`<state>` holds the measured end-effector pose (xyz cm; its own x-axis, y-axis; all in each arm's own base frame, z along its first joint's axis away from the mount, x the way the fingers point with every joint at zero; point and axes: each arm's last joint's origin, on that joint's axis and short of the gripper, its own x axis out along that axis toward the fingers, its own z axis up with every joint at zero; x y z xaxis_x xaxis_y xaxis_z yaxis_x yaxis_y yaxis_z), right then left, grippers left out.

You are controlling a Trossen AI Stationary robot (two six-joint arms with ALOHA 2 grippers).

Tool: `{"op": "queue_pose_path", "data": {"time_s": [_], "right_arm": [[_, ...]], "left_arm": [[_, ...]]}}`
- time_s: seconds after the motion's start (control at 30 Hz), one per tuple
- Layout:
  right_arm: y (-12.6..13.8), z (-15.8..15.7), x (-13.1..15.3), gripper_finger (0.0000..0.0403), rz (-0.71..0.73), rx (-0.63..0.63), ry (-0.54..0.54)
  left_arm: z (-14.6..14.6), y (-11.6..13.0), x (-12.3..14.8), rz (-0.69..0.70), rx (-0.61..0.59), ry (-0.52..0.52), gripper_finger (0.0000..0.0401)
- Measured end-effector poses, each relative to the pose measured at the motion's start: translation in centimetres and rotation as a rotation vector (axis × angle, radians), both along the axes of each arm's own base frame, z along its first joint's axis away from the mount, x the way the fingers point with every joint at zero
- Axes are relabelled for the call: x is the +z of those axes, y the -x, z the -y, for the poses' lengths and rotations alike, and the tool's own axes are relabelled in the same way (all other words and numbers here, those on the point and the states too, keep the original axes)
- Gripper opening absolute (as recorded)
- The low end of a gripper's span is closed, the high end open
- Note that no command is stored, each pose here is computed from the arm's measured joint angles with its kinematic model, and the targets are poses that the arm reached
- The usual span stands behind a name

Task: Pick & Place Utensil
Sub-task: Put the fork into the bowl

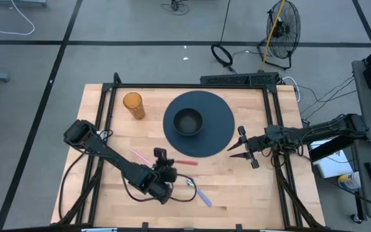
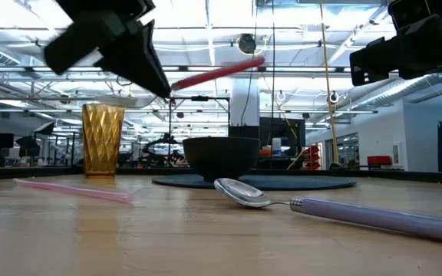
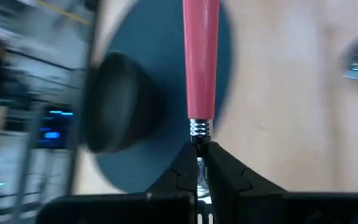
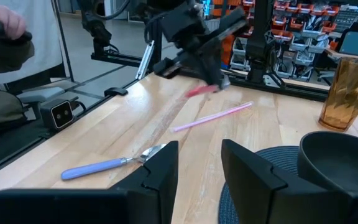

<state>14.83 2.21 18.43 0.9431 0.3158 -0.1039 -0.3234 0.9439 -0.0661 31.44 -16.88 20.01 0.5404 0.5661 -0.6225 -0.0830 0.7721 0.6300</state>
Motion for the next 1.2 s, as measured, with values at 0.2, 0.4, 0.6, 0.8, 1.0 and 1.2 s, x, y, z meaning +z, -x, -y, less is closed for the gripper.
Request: {"op": "queue_pose_path", "data": {"time_s": [0.2,0.4,0.6,0.8,1.0,1.2], "right_arm": [[0.0,0.0,0.0,0.0116,0.0,0.0,0.0],[0.0,0.0,0.0,0.0116,0.0,0.0,0.0],[0.0,0.0,0.0,0.0116,0.0,0.0,0.0],[0.0,0.0,0.0,0.0116,-0.001,0.0,0.0],[0.0,0.0,-0.1,0.0116,-0.01,0.0,0.001],[0.0,0.0,-0.1,0.0116,-0.01,0.0,0.002]], "left_arm": [[-1.3,-0.5,0.4,0.068,0.061,-0.173,0.0016],[-3.8,-1.7,0.6,0.065,0.122,-0.259,0.0015],[-7.0,-3.5,1.0,0.103,0.212,-0.305,0.0026],[-11.3,-5.7,1.6,0.18,0.317,-0.252,0.0011],[-15.8,-7.1,1.9,0.225,0.379,-0.158,0.0029],[-18.4,-7.9,2.2,0.285,0.373,-0.045,0.0011]]}}
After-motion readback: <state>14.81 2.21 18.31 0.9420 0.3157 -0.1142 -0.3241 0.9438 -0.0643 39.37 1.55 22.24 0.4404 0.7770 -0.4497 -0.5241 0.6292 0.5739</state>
